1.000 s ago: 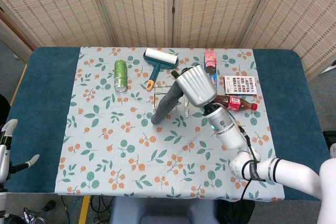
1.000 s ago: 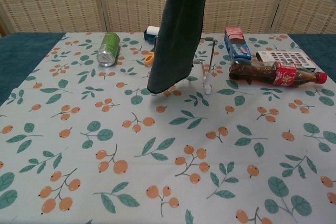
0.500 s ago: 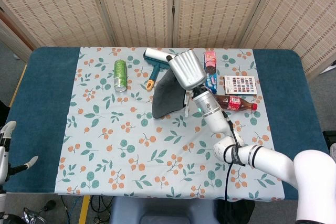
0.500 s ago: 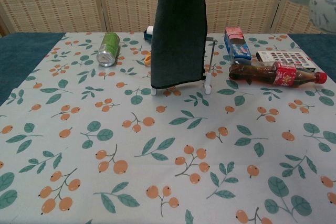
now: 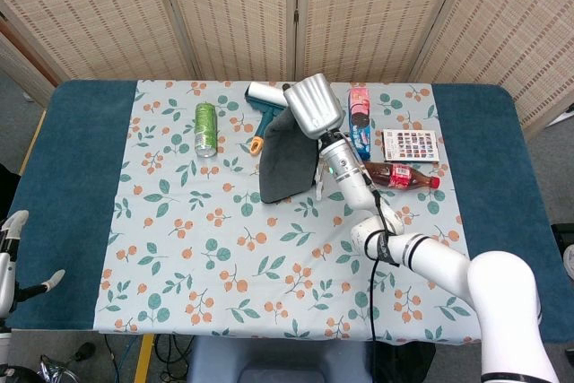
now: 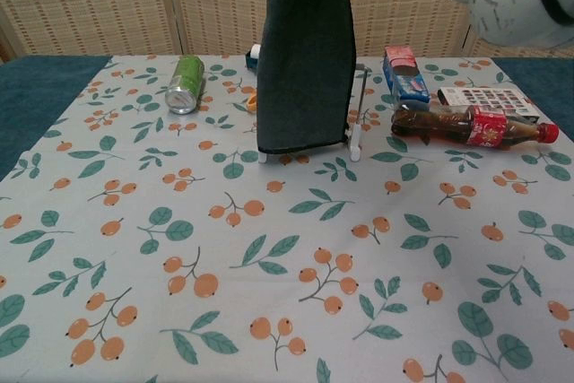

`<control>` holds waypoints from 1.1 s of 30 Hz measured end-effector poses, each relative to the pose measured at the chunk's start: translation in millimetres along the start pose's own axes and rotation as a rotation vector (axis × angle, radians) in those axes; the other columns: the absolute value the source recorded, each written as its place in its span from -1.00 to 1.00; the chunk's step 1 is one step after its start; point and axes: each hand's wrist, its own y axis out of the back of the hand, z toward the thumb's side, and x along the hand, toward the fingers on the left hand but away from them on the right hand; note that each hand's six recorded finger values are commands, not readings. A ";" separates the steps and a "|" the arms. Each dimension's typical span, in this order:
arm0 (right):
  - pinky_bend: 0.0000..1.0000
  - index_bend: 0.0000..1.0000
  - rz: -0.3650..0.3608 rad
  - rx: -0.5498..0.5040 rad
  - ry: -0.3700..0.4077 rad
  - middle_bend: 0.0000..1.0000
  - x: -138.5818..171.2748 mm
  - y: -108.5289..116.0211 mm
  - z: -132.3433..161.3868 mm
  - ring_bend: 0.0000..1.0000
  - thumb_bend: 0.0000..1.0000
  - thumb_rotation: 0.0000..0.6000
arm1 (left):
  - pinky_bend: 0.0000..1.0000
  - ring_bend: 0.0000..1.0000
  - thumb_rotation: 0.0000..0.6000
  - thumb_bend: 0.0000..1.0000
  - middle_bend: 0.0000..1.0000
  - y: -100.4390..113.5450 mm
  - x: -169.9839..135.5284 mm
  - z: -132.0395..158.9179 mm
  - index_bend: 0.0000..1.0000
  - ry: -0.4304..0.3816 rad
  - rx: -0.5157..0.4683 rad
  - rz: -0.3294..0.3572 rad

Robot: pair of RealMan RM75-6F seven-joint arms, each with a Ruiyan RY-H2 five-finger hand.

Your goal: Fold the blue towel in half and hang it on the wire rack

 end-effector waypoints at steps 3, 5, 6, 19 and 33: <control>1.00 0.61 0.012 0.007 -0.004 0.84 -6.0 -4.2 0.4 0.75 0.19 1.00 | -1.00 -1.00 1.00 -1.00 -1.00 0.4 -0.9 -0.4 -1.00 0.001 0.001 0.001; 1.00 0.61 0.021 0.009 -0.007 0.84 -9.4 -7.1 0.6 0.75 0.18 1.00 | -1.00 -1.00 1.00 -1.00 -1.00 0.4 -1.6 -0.4 -1.00 0.002 0.000 -0.001; 1.00 0.60 0.028 0.009 -0.009 0.84 -11.6 -9.4 0.9 0.75 0.16 1.00 | -1.00 -1.00 1.00 -1.00 -1.00 0.6 -1.7 -0.3 -1.00 0.002 0.001 -0.002; 1.00 -0.89 0.127 0.022 -0.063 0.75 -28.2 -34.9 5.5 0.71 -1.00 1.00 | -1.00 -1.00 1.00 -1.00 -1.00 3.2 -3.2 -0.2 -1.00 0.007 0.008 0.005; 1.00 -0.91 0.090 -0.027 -0.088 0.58 -19.7 -21.6 -17.9 0.63 -1.00 1.00 | -1.00 -1.00 1.00 -1.00 -1.00 1.3 2.9 2.0 -1.00 -0.006 0.032 -0.019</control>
